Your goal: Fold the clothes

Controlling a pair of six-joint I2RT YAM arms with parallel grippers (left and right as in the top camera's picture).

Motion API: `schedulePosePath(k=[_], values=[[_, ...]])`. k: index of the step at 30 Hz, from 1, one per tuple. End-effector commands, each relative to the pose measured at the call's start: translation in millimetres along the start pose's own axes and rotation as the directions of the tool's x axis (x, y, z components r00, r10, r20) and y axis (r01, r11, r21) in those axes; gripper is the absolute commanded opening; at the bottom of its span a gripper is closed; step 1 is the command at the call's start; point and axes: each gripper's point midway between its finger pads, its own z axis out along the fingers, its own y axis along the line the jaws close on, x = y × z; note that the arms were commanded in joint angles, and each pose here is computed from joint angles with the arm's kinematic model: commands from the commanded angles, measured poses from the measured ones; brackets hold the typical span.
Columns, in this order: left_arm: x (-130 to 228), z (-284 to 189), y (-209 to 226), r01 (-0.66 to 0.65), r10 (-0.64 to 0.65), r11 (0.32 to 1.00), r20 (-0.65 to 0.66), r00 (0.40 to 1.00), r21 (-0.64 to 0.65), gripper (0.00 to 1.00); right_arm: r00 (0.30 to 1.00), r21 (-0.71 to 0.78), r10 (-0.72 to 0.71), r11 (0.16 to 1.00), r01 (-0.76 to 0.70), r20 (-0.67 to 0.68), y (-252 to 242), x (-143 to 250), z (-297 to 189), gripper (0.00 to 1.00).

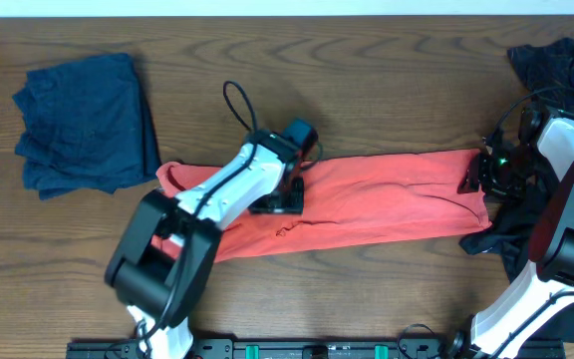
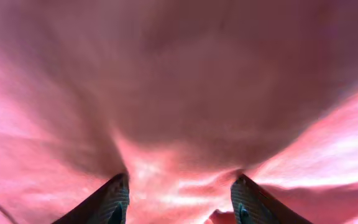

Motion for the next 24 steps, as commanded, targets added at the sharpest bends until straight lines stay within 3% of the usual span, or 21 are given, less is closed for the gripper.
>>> schedulePosePath(k=[1, 7, 19, 24], values=[[-27.4, -37.8, -13.5, -0.011, 0.000, 0.998, 0.164, 0.986, 0.064, 0.55, 1.000, -0.023, -0.013, 1.000, 0.013, -0.022, 4.4, 3.8, 6.8, 0.50], [-37.2, -33.4, -38.8, -0.060, 0.035, 0.993, 0.230, 0.973, 0.105, 0.55, 1.000, -0.023, -0.013, 1.000, 0.013, -0.023, 4.4, 3.9, 6.8, 0.51], [-44.1, 2.8, -32.7, -0.047, 0.044, 0.999, 0.223, 0.974, 0.007, 0.53, 1.000, -0.023, -0.013, 1.000, 0.012, -0.025, 4.4, 4.3, 6.8, 0.51], [-50.3, 1.2, -25.2, -0.035, 0.044, 0.999, 0.256, 0.966, -0.037, 0.28, 1.000, -0.023, -0.014, 1.000, 0.014, -0.024, 4.7, 4.1, 6.9, 0.51]])
